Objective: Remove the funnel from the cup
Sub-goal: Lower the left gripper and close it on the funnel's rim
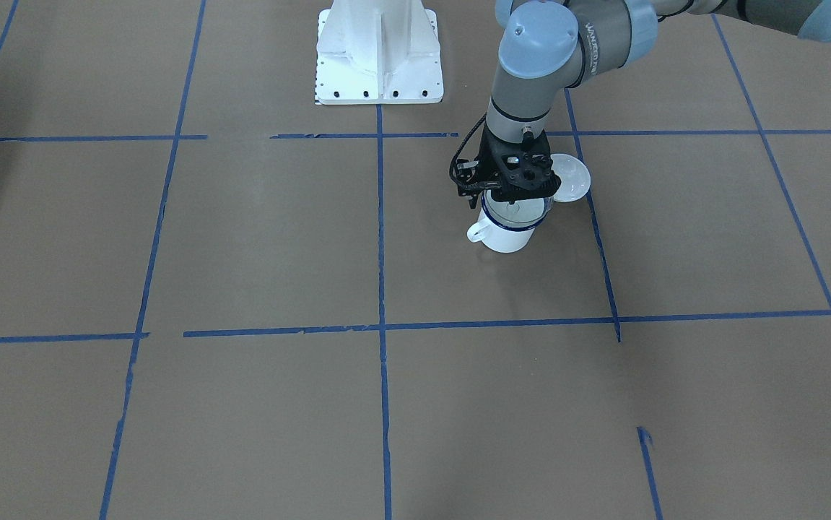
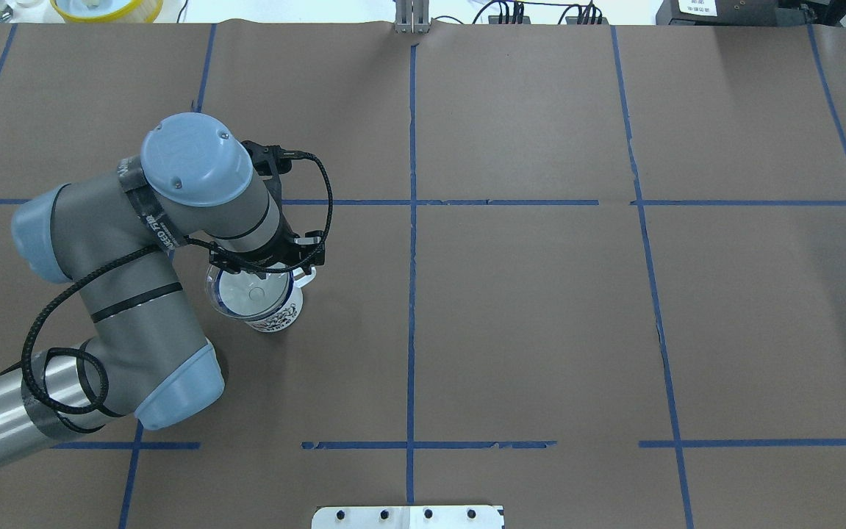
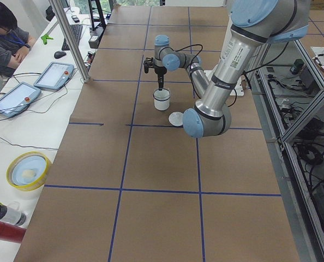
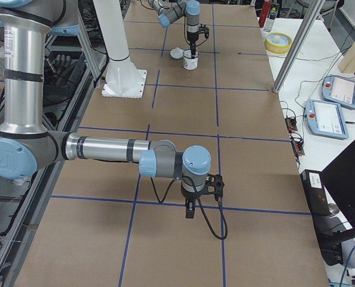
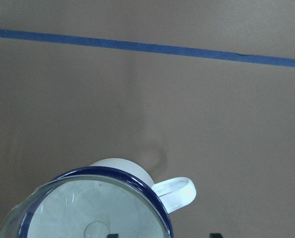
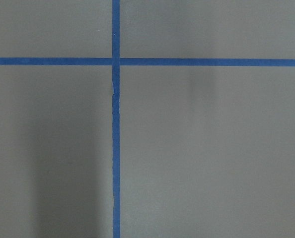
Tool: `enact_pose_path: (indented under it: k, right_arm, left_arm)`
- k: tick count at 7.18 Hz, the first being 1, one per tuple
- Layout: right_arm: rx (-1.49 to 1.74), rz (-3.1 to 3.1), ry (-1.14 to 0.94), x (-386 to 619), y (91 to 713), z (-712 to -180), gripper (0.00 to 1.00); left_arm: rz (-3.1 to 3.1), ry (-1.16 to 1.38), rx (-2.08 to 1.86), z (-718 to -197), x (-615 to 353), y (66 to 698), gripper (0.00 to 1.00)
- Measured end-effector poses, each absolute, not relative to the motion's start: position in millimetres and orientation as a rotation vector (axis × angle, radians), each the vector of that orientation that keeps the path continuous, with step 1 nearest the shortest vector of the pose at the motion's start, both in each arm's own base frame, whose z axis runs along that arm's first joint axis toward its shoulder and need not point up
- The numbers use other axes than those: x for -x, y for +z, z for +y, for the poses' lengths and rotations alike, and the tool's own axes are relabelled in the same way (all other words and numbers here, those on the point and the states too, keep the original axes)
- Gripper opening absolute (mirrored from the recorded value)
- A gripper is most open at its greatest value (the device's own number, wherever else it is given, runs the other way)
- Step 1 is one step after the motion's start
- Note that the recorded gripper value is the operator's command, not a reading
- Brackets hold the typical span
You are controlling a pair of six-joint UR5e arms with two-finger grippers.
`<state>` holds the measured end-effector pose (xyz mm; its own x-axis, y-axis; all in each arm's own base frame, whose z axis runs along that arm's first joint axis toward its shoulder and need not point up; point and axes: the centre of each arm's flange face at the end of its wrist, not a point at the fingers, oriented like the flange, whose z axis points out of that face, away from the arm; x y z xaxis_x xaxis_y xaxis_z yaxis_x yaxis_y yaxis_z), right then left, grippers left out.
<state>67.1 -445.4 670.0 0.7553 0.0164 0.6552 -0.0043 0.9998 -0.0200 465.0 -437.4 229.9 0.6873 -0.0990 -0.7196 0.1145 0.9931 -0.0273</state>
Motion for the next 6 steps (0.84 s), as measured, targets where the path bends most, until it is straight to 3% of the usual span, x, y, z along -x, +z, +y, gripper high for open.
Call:
enact_pose_path:
  k: [1,2,3,6]
  right_arm:
    - [0.018,-0.715,0.011,-67.1,670.0,-445.4,1.00]
    - [0.018,-0.715,0.011,-67.1,670.0,-445.4,1.00]
    - [0.018,-0.715,0.011,-67.1,670.0,-445.4,1.00]
    - [0.018,-0.715,0.011,-67.1,670.0,-445.4,1.00]
  left_arm:
    - [0.803,-0.118,-0.019,-437.5,-467.6,229.4,0.36]
    - [0.802,-0.116,-0.018,-437.0,-469.1,229.7,0.07]
    - [0.801,-0.116,-0.018,-436.7,-469.4,229.8,0.00]
    - [0.782,-0.123,-0.023,-434.7,-464.1,227.3,0.00]
